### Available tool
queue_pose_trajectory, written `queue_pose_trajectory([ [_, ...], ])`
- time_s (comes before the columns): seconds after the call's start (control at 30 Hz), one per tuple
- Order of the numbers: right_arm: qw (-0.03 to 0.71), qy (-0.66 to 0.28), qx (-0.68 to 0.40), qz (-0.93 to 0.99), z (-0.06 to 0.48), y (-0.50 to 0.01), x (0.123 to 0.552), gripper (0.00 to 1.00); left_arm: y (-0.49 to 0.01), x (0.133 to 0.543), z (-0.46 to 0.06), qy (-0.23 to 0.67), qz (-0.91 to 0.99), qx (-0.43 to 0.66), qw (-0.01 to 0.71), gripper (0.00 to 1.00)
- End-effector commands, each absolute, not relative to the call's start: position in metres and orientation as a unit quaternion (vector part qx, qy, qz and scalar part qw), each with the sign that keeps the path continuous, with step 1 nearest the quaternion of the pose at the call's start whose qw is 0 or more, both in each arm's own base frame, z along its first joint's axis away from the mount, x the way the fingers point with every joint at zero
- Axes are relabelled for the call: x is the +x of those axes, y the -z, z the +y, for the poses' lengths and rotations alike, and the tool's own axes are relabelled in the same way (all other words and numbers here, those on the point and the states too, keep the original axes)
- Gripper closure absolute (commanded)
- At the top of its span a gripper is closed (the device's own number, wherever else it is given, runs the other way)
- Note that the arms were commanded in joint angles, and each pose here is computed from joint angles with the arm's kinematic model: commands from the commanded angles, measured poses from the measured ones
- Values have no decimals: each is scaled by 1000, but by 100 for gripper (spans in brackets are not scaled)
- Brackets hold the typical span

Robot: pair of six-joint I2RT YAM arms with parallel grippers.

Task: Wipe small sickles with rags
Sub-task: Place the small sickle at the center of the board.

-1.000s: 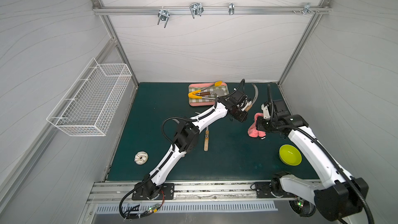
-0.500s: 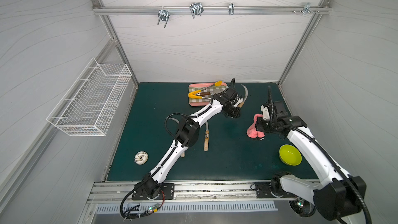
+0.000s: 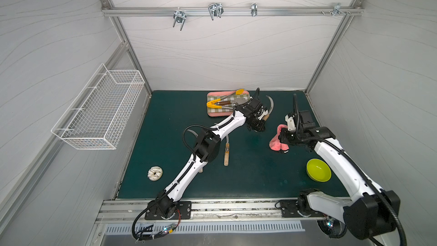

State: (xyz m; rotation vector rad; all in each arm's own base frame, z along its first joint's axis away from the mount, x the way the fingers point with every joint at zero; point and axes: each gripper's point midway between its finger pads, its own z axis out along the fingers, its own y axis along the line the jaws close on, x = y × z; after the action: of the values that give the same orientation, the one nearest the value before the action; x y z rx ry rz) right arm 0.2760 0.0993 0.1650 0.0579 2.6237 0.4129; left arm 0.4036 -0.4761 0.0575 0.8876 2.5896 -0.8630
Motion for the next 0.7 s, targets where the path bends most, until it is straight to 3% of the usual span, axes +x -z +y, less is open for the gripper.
queue_pose_trajectory([
  [0.0, 240, -158, 19, 958, 101, -163, 277, 91, -45, 400, -473, 291, 898, 306, 122, 80],
  [0.67, 240, -168, 16, 956, 105, -165, 279, 88, -30, 396, -462, 270, 907, 304, 107, 62],
])
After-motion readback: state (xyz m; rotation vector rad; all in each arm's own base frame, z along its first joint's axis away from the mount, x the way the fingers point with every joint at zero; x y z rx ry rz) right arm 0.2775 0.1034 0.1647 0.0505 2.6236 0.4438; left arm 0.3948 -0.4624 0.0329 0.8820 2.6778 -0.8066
